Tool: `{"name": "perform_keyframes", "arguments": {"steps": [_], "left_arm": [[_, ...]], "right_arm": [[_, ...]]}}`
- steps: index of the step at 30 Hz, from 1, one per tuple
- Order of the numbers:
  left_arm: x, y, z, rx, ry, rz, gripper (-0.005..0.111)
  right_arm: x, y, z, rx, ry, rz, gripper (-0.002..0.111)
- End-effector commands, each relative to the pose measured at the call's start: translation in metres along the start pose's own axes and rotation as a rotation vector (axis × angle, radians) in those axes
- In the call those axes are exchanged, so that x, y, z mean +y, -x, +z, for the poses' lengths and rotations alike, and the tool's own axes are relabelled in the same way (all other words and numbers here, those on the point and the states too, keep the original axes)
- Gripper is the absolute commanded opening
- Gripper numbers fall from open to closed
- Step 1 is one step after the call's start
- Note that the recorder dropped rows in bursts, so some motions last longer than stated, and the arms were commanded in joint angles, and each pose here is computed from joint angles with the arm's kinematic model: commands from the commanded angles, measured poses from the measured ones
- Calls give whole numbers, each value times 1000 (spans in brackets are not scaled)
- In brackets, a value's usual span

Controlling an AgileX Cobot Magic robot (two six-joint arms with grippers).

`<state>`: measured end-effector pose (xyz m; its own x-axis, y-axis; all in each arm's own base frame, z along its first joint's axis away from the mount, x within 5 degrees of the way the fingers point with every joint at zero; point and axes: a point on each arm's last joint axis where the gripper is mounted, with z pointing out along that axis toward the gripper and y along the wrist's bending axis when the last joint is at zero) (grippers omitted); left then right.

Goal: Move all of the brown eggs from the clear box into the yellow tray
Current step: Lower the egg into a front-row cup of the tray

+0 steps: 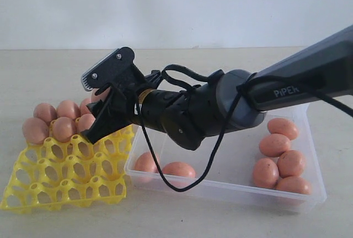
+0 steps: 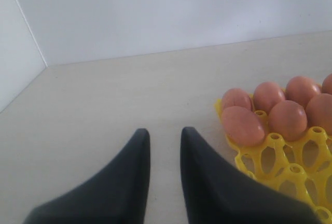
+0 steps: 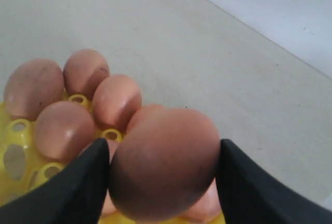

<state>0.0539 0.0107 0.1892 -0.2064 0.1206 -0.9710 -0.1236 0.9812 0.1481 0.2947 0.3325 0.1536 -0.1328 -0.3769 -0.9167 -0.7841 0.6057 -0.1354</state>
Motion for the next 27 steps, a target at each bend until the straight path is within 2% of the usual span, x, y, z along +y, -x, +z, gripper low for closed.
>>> {"name": "perform_keyframes", "arguments": {"steps": [1,19,27], "left_arm": [[0,-1,0,0,1,-4,22],[0,-1,0,0,1,-4,22],[0,-1,0,0,1,-4,22]], "right_arm": [[-4,-2,-1,39,-4,-2,0],[-1,-19,6,105,6,15,0],[0,-17,6,82,6,10,0]]}}
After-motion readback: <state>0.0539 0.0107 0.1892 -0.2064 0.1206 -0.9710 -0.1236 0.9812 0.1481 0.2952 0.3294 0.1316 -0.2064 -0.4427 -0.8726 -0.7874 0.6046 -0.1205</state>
